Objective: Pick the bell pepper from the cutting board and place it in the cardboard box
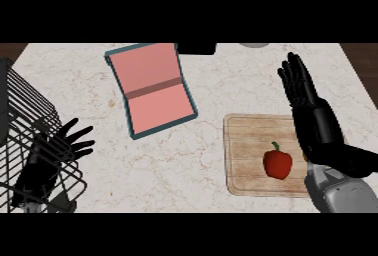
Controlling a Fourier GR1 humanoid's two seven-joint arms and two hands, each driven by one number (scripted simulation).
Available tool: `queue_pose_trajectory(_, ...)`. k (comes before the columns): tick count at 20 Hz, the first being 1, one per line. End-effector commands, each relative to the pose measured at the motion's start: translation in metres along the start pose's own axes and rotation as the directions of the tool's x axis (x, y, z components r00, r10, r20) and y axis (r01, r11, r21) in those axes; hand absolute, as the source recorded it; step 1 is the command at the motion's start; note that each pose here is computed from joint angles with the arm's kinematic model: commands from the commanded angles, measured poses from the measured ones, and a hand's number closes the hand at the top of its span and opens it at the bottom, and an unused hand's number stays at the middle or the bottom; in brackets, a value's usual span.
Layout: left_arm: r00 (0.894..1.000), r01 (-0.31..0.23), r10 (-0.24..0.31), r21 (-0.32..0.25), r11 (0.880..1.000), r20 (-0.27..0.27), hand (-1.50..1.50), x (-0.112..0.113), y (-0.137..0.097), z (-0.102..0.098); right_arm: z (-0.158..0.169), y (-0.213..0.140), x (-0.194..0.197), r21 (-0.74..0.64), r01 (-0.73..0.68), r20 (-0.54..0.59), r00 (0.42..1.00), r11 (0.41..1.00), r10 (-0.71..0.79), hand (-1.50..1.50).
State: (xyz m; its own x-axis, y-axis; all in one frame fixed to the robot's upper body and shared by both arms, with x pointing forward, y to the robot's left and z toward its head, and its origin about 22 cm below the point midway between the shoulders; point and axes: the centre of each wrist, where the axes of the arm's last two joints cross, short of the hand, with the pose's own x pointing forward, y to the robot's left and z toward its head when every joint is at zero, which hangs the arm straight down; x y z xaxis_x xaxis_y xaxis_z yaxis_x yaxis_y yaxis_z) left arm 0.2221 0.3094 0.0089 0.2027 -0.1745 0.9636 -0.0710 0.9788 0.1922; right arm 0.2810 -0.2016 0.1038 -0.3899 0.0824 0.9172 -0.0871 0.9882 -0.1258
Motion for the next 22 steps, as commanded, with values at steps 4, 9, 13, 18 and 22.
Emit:
queue_pose_trajectory(4, 0.988, 0.142, -0.149, 0.179, 0.973, 0.027, 0.00, 0.017, 0.016, -0.005, 0.021, -0.020, -0.019, -0.050, 0.028, -0.168, 0.985, 0.998, -0.036, -1.50)
queue_pose_trajectory(9, 0.992, 0.117, -0.105, 0.214, 0.970, -0.067, 0.00, 0.011, -0.007, 0.001, 0.046, -0.075, -0.037, 0.298, -0.539, -0.188, 0.776, 0.788, 0.602, -1.50)
queue_pose_trajectory(13, 0.954, 0.295, -0.276, 0.198, 0.935, -0.120, 0.00, 0.069, 0.020, 0.023, 0.082, -0.056, -0.063, 0.137, -0.257, -0.281, 0.916, 0.957, 0.286, -1.50)
queue_pose_trajectory(18, 0.954, 0.301, -0.298, 0.136, 0.944, -0.041, 0.00, 0.086, 0.073, 0.016, 0.097, -0.085, -0.062, 0.169, -0.266, -0.156, 0.943, 0.949, 0.292, -1.50)
queue_pose_trajectory(22, 0.931, 0.366, -0.363, 0.114, 0.924, -0.044, 0.00, 0.082, 0.075, -0.005, 0.097, -0.136, -0.051, 0.246, -0.482, -0.143, 0.840, 0.841, 0.524, -1.50)
